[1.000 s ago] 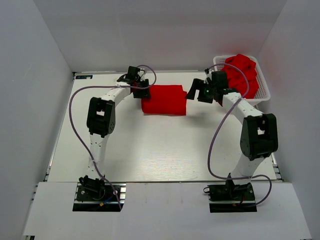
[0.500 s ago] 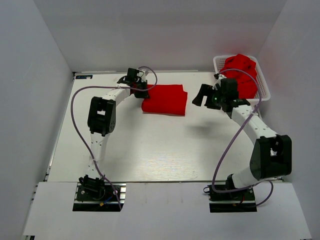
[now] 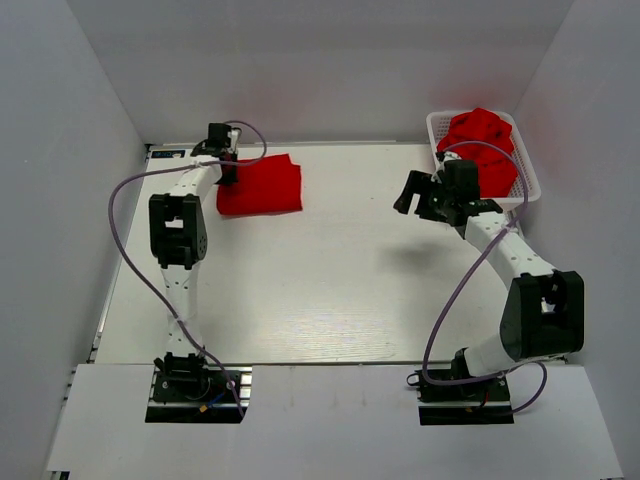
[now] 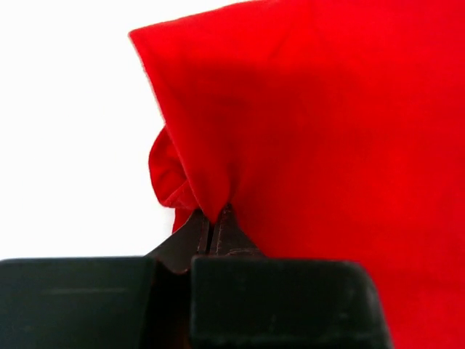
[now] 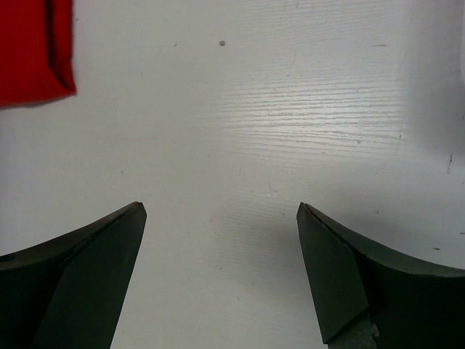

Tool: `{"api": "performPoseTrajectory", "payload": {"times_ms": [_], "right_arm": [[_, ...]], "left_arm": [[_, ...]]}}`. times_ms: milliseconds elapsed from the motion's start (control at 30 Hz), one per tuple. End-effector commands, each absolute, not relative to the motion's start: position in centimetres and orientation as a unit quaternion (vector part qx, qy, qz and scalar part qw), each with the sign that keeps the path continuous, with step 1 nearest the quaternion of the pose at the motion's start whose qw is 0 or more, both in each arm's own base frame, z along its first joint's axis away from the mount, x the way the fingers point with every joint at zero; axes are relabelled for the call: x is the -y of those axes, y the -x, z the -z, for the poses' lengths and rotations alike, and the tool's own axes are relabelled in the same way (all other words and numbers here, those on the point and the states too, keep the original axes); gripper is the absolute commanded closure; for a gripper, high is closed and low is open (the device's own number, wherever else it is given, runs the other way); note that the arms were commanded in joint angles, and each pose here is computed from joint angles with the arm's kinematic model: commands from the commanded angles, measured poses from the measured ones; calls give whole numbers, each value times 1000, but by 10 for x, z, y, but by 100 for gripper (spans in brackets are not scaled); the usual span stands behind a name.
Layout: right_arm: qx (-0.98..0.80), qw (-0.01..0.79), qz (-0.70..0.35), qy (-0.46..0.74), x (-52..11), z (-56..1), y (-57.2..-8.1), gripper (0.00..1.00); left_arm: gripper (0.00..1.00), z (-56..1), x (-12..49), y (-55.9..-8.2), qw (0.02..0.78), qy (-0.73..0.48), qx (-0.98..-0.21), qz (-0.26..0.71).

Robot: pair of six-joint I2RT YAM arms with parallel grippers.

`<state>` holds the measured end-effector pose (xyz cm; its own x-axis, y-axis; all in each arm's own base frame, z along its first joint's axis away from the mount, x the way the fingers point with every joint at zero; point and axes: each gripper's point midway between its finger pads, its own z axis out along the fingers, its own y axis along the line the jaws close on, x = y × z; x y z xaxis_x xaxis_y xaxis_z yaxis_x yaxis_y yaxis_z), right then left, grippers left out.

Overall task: Fold and stack the t-shirts
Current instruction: Put the neatly folded tshirt into the corner of the board with the left arm

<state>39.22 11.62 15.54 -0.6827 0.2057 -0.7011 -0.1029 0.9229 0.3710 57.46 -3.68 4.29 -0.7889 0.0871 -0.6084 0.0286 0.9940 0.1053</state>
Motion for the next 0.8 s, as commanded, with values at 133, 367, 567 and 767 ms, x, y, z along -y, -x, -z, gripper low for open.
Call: {"api": "performPoseTrajectory", "payload": {"times_ms": [133, 367, 567, 767], "right_arm": [[-898, 401, -180, -29, -113, -158, -415, 10], [-903, 390, -175, -32, -113, -153, -425, 10], [-906, 377, -189, -32, -119, -146, -430, 10], [-908, 368, -195, -34, -122, -142, -431, 10]], "left_arm": [[100, -122, -67, -602, 380, 1, -907, -183], [100, -128, -119, -616, 382, -5, -889, -251], [100, -132, -149, -632, 400, -4, -869, -291], [100, -124, -175, -638, 393, 6, -847, -358]]}}
